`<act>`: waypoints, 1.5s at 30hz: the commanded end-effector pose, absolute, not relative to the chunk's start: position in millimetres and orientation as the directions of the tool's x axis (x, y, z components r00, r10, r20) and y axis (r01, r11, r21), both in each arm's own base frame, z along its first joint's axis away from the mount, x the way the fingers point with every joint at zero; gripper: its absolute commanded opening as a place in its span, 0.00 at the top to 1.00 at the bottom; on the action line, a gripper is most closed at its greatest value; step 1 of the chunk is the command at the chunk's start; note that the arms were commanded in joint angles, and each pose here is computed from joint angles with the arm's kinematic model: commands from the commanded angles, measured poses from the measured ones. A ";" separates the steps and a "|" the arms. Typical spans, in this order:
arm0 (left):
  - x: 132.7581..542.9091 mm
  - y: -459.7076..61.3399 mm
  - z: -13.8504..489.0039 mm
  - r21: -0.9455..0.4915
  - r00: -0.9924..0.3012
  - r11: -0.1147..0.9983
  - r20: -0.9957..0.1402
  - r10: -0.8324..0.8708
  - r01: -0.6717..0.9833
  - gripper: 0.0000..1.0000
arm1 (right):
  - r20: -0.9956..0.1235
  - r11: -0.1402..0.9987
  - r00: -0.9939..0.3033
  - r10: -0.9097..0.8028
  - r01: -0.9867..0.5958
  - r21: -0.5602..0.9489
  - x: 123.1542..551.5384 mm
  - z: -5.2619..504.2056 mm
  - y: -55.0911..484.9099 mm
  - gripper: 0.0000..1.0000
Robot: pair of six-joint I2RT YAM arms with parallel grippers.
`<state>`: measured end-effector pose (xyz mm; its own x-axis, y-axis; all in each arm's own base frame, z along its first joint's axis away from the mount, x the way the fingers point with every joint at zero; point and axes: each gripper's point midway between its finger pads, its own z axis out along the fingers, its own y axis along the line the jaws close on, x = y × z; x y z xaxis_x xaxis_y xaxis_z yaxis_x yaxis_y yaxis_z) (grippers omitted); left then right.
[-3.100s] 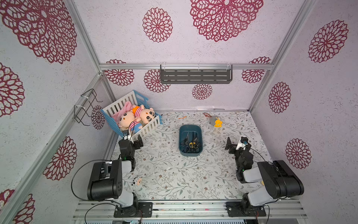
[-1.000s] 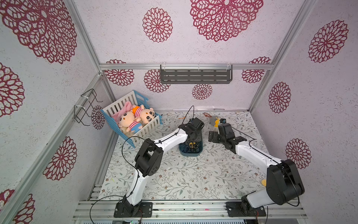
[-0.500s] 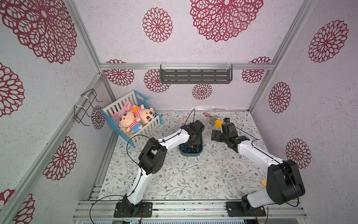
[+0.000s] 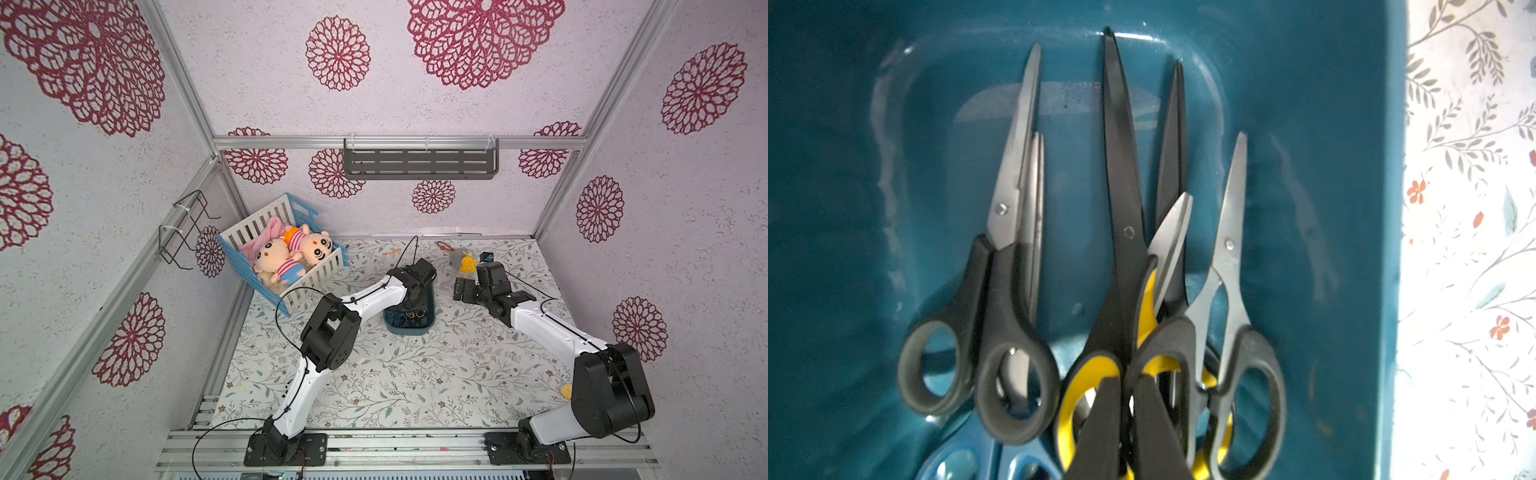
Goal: Take the scissors out of the storage box
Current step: Pick up the scissors from the storage box, then place the scissors at the center of the board.
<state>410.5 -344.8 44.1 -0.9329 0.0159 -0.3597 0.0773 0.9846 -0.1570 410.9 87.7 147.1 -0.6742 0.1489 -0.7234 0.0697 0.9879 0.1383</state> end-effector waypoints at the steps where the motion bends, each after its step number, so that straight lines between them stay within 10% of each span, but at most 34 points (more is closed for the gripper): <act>1: 420.8 -340.7 72.3 -0.169 -0.912 0.983 -0.410 -0.007 0.068 1.00 | -0.761 0.983 -0.625 0.174 0.067 0.169 416.9 171.0 87.3 0.01; 13: 383.7 -267.2 202.2 -0.219 -0.797 0.975 -0.582 -0.164 -0.041 1.00 | -0.761 0.985 -0.634 0.134 0.001 0.173 424.8 182.5 108.9 0.01; 25: 270.0 -165.0 101.2 -0.091 -0.872 0.976 -0.438 -0.220 -0.200 1.00 | -0.741 0.972 -0.672 0.019 -0.160 0.170 422.9 185.3 196.1 0.03; 45: 243.1 -168.2 16.6 0.012 -0.941 0.985 -0.298 -0.158 -0.169 1.00 | -0.621 0.942 -0.780 -0.080 -0.263 0.210 396.1 147.5 271.8 0.21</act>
